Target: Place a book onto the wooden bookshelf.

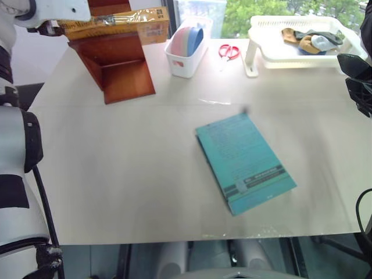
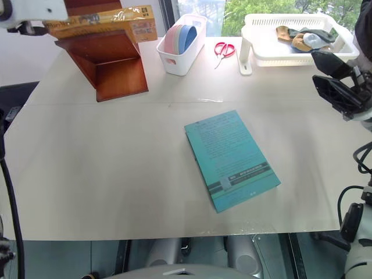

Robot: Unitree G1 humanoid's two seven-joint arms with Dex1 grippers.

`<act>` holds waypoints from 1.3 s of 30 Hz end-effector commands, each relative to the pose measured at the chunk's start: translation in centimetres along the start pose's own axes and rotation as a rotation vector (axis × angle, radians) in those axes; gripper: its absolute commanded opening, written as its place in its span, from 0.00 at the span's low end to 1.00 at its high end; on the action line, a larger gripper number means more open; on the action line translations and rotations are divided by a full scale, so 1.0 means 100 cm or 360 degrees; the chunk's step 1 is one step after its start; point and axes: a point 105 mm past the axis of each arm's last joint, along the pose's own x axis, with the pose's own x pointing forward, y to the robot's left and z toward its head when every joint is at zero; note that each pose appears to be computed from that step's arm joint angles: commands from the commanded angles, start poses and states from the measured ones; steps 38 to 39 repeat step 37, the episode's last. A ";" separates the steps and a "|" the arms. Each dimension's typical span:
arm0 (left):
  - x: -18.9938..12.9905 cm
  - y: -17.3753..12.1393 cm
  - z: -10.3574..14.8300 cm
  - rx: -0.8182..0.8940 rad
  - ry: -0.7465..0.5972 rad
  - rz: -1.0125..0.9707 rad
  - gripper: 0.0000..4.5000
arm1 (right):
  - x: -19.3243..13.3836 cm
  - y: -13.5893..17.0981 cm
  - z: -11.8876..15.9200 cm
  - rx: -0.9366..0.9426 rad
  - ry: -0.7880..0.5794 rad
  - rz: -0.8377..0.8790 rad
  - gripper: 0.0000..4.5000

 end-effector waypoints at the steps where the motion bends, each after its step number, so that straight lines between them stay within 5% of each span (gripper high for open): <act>1: -0.021 0.009 0.012 -0.0103 -0.0267 0.0002 0.69 | 0.002 0.007 0.015 -0.0107 -0.0042 0.0031 1.00; 7: -0.033 -0.022 0.054 -0.0293 -0.0771 -0.0149 0.69 | -0.011 0.010 0.004 -0.0029 0.0027 -0.0038 1.00; 12: -0.046 -0.091 0.101 -0.0742 -0.1195 -0.0458 0.69 | -0.040 0.010 -0.027 0.0026 0.0298 -0.0228 1.00; 17: -0.050 -0.161 0.107 -0.0888 -0.1432 -0.0555 0.69 | -0.076 0.006 -0.065 -0.0011 0.0697 -0.0423 1.00; 26: -0.052 -0.245 0.111 -0.1566 -0.1393 -0.0705 0.69 | -0.099 0.009 -0.114 -0.0051 0.0875 -0.0551 1.00; 39: -0.059 -0.295 0.143 -0.1693 -0.1426 -0.0800 0.69 | -0.091 0.002 -0.146 -0.0173 0.0895 -0.0598 1.00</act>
